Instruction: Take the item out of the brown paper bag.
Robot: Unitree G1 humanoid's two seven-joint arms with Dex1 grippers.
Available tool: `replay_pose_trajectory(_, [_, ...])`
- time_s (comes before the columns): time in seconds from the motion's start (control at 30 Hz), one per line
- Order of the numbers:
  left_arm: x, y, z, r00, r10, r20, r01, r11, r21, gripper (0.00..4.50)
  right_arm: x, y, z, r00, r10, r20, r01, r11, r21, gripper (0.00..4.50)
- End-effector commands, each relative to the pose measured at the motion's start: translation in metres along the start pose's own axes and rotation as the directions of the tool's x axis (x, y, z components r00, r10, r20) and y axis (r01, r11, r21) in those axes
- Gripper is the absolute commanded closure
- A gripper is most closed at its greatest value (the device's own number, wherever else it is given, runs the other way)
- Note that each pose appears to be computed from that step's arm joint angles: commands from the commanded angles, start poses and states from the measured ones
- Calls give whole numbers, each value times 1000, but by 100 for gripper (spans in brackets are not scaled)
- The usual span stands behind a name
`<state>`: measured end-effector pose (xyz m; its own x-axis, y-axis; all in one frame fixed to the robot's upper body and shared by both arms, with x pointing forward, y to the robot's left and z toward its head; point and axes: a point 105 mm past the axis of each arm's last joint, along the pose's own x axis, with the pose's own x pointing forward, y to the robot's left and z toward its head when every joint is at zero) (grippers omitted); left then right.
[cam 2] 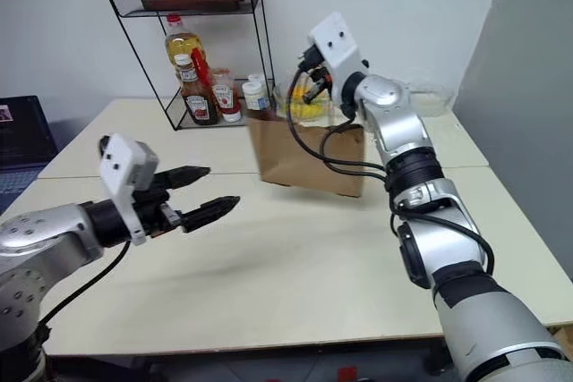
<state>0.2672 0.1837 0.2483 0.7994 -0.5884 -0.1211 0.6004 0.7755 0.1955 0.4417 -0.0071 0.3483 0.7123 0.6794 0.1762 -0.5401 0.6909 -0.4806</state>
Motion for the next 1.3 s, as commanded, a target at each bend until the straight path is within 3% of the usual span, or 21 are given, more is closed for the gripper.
replay_pose_trajectory(0.03, [-17, -1, 9, 998, 52, 19, -53, 998, 40, 0, 11, 13, 33, 995, 24, 100, -23, 1000, -18, 448])
replay_pose_trajectory(0.33, [-25, -3, 5, 995, 103, 11, -104, 994, 29, 0, 33, 80, 5, 993, 113, 42, -113, 994, -12, 448])
replay_pose_trajectory(0.53, [-25, -4, 5, 994, 107, 8, -107, 994, 24, 0, 33, 76, 10, 994, 101, 49, -100, 995, -25, 448])
replay_pose_trajectory(0.83, [-22, -3, 7, 997, 80, 2, -80, 996, 26, 0, 23, 37, 39, 990, -63, 125, 63, 998, 5, 448])
replay_pose_trajectory(1.3, [-18, -1, 8, 998, 62, 6, -62, 997, 40, 0, 23, 42, 40, 992, -73, 105, 74, 997, -13, 448])
